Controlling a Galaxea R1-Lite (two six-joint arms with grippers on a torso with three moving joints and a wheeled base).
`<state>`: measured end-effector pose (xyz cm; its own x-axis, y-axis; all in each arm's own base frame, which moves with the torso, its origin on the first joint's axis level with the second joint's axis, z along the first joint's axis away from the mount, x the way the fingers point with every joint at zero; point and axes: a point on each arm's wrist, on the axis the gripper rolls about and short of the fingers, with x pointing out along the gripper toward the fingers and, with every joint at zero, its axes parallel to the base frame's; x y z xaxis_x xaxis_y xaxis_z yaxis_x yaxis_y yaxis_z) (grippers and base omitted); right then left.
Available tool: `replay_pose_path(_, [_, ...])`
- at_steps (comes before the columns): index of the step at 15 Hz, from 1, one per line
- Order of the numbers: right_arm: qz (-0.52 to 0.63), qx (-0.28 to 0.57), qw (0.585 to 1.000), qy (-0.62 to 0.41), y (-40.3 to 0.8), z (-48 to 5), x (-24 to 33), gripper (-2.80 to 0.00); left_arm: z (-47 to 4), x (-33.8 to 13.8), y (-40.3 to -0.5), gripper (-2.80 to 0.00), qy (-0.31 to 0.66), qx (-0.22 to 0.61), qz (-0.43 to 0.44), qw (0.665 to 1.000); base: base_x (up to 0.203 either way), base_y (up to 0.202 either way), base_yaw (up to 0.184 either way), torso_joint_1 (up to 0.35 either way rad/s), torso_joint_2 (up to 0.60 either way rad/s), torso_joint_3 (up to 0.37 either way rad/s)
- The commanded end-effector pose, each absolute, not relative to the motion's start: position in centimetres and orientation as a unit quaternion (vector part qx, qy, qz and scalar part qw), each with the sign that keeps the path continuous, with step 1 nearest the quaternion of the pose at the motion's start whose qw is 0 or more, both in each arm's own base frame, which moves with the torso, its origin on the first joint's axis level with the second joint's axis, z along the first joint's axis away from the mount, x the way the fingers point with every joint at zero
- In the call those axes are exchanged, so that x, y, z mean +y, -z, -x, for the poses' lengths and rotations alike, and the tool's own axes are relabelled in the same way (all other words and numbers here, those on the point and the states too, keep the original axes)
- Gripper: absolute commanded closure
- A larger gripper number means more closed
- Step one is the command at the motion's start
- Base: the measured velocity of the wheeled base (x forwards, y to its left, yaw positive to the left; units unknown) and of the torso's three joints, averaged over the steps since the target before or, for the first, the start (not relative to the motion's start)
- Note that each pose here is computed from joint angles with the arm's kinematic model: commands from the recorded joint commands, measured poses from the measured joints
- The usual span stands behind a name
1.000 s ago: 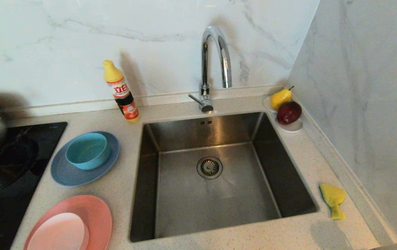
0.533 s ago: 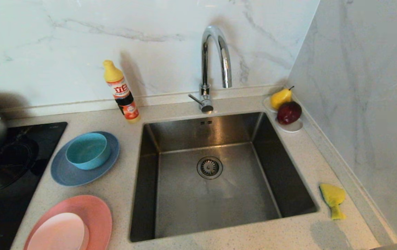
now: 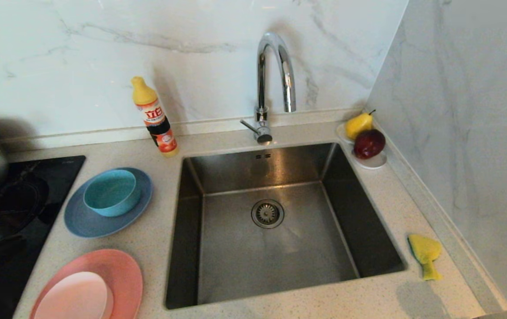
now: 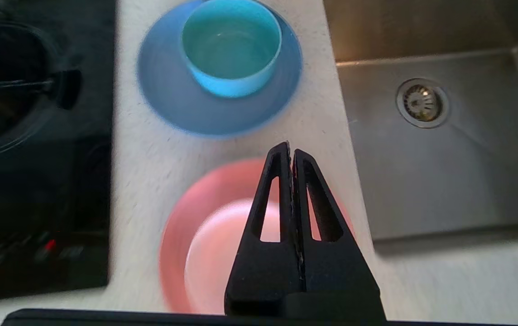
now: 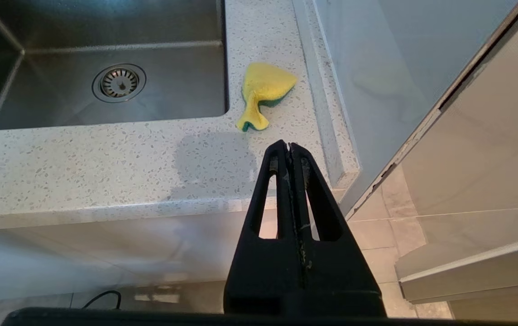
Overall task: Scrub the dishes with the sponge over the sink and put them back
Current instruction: Grab the dish soap
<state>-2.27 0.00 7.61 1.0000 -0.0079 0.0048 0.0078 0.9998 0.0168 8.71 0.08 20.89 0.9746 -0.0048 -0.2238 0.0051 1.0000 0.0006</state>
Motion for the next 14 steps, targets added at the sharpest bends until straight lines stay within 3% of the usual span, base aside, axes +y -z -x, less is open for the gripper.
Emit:
replay_pose_path(1, [-0.008,-0.002,1.000,0.004,-7.6,2.3,0.0,0.00,-15.1,0.2,-18.9,0.00,-0.002,0.185,0.001,0.983,0.000,0.000,0.000,0.000,0.00,0.000])
replay_pose_path(6, [-0.008,-0.002,1.000,0.004,-7.6,2.3,0.0,0.00,-21.9,0.4,-17.1,0.00,-0.049,0.137,-0.010,0.989,0.000,0.000,0.000,0.000,0.00,0.000])
replay_pose_path(10, [-0.008,-0.002,1.000,0.004,-7.6,2.3,0.0,0.00,-22.2,0.2,-17.4,0.00,-0.053,0.117,-0.016,0.992,0.000,0.000,0.000,0.000,0.00,0.000])
replay_pose_path(11, [-0.008,-0.002,1.000,0.004,-7.6,2.3,0.0,0.00,-22.2,0.2,-17.4,-2.80,-0.052,0.119,-0.016,0.991,0.000,0.000,0.000,0.000,0.00,0.000])
replay_pose_path(14, [-0.008,-0.002,1.000,0.004,-7.6,2.3,0.0,0.00,-22.3,-0.3,-17.1,-2.80,-0.038,0.124,-0.010,0.992,0.000,0.000,0.000,0.000,0.00,0.000])
